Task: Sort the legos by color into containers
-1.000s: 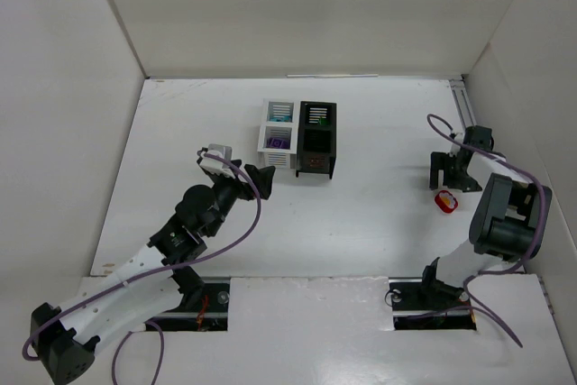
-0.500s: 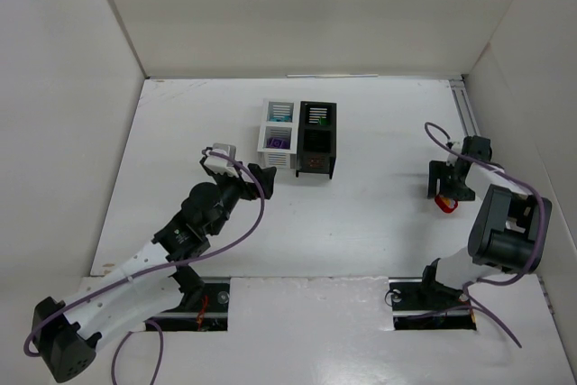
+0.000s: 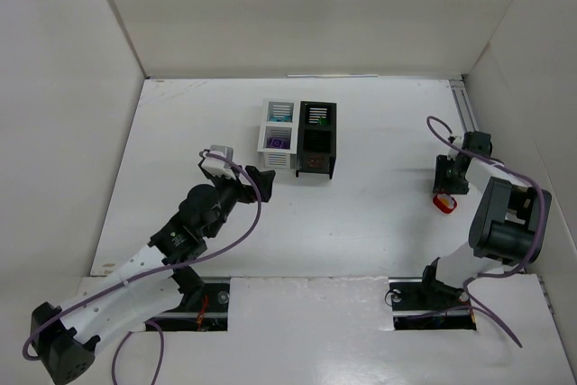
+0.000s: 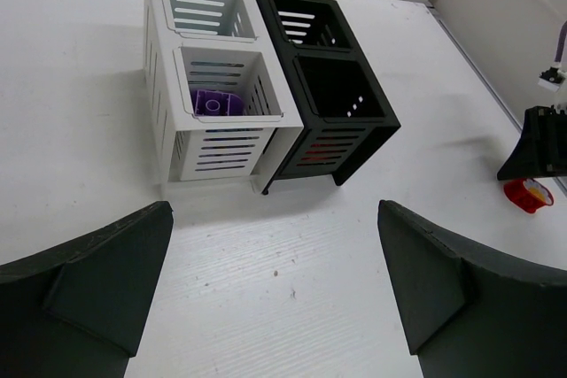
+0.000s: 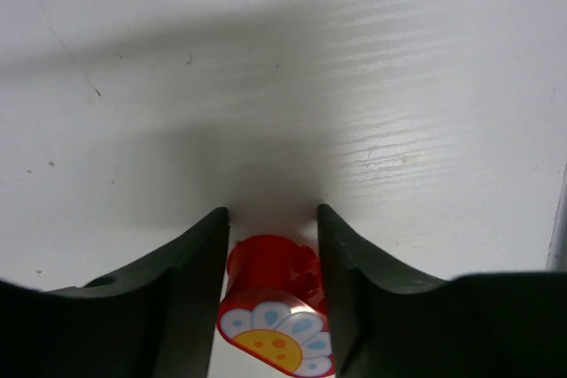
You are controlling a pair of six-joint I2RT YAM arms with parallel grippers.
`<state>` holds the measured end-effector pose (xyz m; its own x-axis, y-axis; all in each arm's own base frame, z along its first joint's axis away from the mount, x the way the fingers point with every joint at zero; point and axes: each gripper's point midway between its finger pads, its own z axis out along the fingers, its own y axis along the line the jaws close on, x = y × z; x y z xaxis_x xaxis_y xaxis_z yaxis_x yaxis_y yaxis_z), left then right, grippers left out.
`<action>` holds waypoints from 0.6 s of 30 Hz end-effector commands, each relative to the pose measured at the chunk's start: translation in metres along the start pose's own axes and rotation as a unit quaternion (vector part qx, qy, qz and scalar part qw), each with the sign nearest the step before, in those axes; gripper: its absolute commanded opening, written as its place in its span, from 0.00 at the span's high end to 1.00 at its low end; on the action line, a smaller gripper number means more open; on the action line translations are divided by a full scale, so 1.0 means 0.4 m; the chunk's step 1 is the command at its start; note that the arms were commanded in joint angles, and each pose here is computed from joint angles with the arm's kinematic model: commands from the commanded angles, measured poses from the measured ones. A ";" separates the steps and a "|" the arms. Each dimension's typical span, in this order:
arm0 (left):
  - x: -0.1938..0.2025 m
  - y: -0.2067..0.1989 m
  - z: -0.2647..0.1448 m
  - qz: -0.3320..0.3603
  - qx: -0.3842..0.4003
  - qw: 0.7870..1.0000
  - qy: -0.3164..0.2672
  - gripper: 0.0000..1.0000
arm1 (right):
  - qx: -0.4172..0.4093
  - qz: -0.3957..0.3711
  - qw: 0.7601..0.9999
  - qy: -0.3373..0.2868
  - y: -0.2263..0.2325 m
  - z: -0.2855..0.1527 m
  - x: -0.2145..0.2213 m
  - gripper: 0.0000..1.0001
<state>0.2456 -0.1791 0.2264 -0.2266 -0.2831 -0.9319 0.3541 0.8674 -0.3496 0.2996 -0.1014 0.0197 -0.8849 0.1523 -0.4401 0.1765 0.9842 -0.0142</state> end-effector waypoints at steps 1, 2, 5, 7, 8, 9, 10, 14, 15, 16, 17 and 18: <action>-0.061 -0.025 -0.015 -0.019 0.017 0.999 -0.030 0.00 | 0.013 0.008 1.000 0.020 -0.009 -0.006 0.028 0.53; -0.059 -0.030 -0.016 -0.019 0.022 0.999 -0.028 0.00 | 0.013 0.008 1.000 0.020 -0.007 -0.009 0.036 0.53; -0.052 -0.032 -0.015 -0.019 0.027 0.999 -0.027 0.00 | -0.011 0.003 1.000 0.015 0.015 -0.035 0.041 0.51; -0.056 -0.038 -0.015 -0.021 0.033 0.999 -0.029 0.00 | -0.011 -0.003 1.000 0.017 0.017 -0.044 0.056 0.57; -0.049 -0.037 -0.011 -0.019 0.031 0.999 -0.025 0.00 | -0.018 -0.003 1.000 0.014 0.025 -0.050 0.066 0.60; -0.054 -0.039 -0.010 -0.020 0.033 0.999 -0.029 0.00 | -0.030 -0.007 0.999 0.012 0.034 -0.050 0.065 0.64; -0.052 -0.043 -0.011 -0.020 0.037 0.999 -0.027 0.00 | -0.036 -0.007 0.999 0.010 0.041 -0.054 0.068 0.66; -0.052 -0.043 -0.011 -0.020 0.037 0.999 -0.027 0.00 | -0.084 -0.026 0.996 -0.015 0.087 -0.060 0.042 0.76; -0.052 -0.043 -0.011 -0.020 0.037 0.999 -0.027 0.00 | -0.092 -0.037 0.995 -0.017 0.099 -0.060 0.041 0.76; -0.052 -0.043 -0.011 -0.020 0.037 0.999 -0.027 0.00 | -0.087 -0.052 0.994 -0.029 0.101 -0.070 0.018 0.72; -0.046 -0.044 -0.012 -0.019 0.039 0.999 -0.021 0.00 | -0.071 -0.058 0.995 -0.025 0.095 -0.075 0.013 0.67; -0.046 -0.044 -0.012 -0.019 0.039 0.999 -0.021 0.00 | -0.057 -0.066 0.996 0.002 0.093 -0.085 0.036 0.62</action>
<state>0.2400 -0.1832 0.2290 -0.2367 -0.2868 -0.9283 0.3872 0.8485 -0.3608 0.2732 -0.0669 0.0258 -0.9011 0.0924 -0.4237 0.0727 0.9954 0.0626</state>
